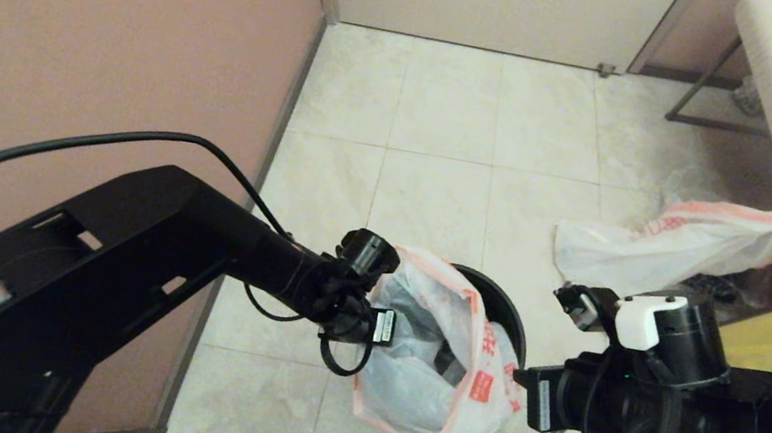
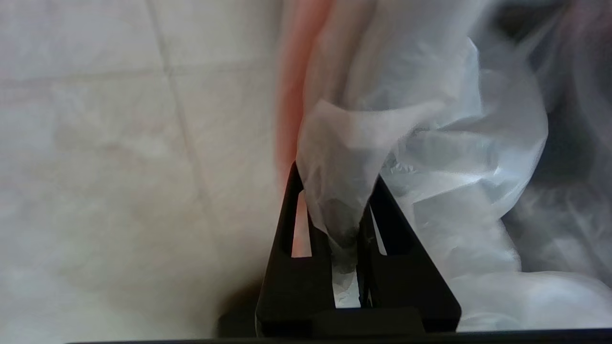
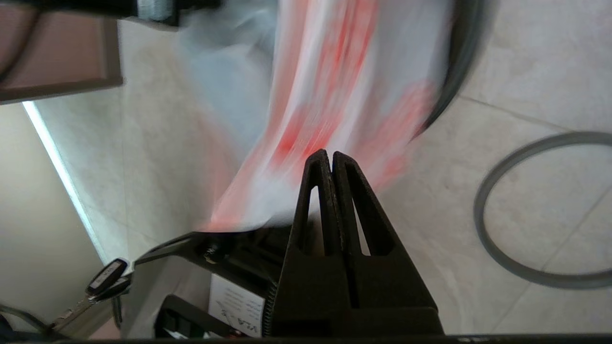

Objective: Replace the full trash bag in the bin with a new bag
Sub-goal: Put the new garbage bag on the trash can

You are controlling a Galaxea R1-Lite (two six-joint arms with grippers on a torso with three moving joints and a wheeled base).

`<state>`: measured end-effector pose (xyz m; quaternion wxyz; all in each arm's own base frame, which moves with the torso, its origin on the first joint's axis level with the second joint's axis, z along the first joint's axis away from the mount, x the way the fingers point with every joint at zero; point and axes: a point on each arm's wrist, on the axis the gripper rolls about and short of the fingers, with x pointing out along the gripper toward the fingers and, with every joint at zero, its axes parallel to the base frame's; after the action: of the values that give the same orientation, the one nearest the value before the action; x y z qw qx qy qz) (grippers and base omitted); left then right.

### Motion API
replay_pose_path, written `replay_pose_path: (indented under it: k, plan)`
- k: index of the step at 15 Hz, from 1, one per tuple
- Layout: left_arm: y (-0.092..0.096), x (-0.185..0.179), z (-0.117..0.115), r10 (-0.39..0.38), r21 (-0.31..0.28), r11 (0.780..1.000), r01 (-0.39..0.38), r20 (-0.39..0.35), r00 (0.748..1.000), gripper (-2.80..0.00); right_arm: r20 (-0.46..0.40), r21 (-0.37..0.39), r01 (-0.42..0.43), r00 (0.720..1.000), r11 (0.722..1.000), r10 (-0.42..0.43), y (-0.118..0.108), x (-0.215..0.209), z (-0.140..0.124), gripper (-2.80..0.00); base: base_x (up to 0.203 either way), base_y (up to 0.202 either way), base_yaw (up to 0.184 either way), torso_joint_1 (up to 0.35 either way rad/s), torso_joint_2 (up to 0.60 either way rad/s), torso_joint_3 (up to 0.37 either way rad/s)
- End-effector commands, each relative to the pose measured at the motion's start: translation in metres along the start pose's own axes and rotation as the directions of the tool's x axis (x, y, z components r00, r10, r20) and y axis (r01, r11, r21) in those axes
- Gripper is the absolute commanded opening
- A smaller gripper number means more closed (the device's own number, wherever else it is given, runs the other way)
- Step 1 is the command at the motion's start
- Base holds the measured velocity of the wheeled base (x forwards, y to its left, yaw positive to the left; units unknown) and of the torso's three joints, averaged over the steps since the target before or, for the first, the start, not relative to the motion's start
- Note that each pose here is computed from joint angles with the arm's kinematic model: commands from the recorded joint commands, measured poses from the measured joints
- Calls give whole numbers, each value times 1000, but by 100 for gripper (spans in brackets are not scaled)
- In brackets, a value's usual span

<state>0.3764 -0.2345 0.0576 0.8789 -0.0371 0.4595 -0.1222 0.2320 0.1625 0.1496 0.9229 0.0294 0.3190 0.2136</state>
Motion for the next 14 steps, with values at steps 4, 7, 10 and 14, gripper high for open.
replay_pose_path:
  k: [4,7,10,14]
  plan:
    - [-1,-8,20,-13,-181,983,25,67,998,-280,52,-10,-30,998,999,31,8,-12,6,-280,0,0,0,0,0,0]
    - [-4,-25,29,-27,-201,978,48,105,994,-280,82,-13,-37,996,999,38,12,0,17,-280,0,0,0,0,0,0]
    - [-2,-27,31,-24,-208,977,47,109,994,-280,90,-50,-39,995,998,44,22,27,32,-280,0,0,0,0,0,0]
    - [8,-22,34,-13,-222,974,37,109,994,-280,18,-142,15,1000,990,-12,11,83,27,-280,0,0,0,0,0,0]
